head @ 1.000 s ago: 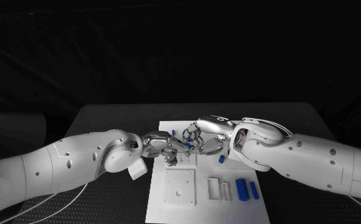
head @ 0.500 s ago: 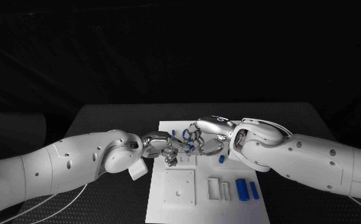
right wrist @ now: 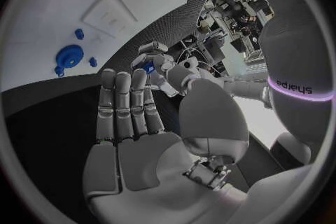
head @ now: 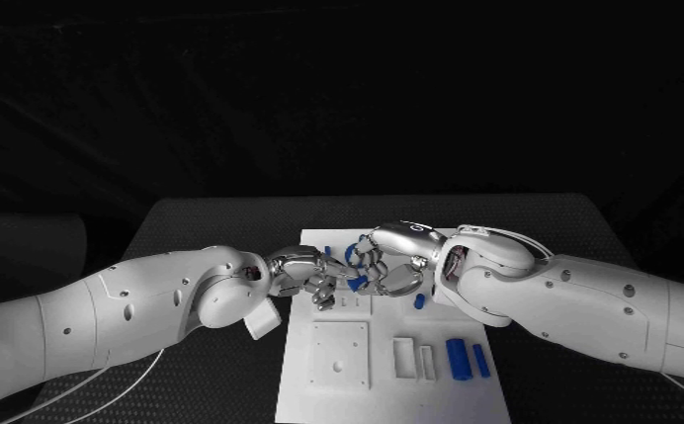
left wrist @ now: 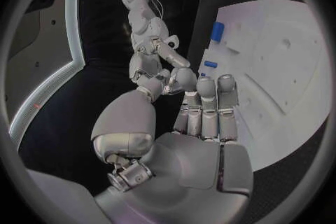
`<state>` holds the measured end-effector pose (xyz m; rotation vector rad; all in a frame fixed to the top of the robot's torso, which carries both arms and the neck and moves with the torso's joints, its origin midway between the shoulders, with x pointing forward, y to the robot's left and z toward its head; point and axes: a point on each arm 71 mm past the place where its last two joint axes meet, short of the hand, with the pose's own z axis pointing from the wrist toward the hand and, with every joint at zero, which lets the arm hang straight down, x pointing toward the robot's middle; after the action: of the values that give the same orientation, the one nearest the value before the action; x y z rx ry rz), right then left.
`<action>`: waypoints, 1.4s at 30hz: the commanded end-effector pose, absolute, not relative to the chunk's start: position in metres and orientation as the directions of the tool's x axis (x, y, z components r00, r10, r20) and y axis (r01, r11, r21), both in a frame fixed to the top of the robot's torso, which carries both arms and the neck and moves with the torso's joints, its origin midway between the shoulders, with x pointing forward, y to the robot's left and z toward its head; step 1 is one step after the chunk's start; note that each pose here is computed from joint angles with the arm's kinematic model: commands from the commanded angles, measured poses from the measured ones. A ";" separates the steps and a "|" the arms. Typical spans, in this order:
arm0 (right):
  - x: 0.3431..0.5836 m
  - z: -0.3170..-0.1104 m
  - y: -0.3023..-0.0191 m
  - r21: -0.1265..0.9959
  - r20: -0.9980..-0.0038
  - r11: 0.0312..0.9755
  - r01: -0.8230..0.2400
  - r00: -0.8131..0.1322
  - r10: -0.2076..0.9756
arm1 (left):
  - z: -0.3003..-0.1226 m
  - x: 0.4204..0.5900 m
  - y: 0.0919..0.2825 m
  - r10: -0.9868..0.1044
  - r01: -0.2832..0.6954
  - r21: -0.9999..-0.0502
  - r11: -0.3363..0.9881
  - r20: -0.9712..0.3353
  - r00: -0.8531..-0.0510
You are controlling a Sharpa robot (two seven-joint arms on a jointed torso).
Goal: Assemble the parts on the task board
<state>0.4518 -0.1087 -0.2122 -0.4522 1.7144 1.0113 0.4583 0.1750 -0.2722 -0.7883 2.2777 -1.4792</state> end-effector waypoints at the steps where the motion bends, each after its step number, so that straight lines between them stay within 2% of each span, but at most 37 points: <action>1: 0.455 -0.213 -0.114 0.385 -0.917 0.617 -0.686 -0.357 0.176 | -0.270 0.460 0.175 -0.618 -0.265 -0.915 0.305 0.022 -0.786; 10: 0.459 -0.210 -0.122 0.417 -0.908 0.649 -0.636 -0.319 0.271 | -0.271 0.460 0.180 -0.650 -0.258 -0.901 0.349 -0.034 -0.759; 15: 0.461 -0.211 -0.127 0.466 -0.884 0.662 -0.587 -0.339 0.322 | -0.271 0.459 0.181 -0.667 -0.255 -0.895 0.365 -0.060 -0.742; 42: 0.453 -0.218 -0.118 0.546 -0.836 0.633 -0.549 -0.404 0.370 | -0.267 0.454 0.172 -0.666 -0.226 -0.911 0.345 -0.068 -0.743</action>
<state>0.4524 -0.1170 -0.2182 -0.1837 1.7191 0.9956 0.4542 0.1743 -0.2692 -0.7899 2.2019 -1.3633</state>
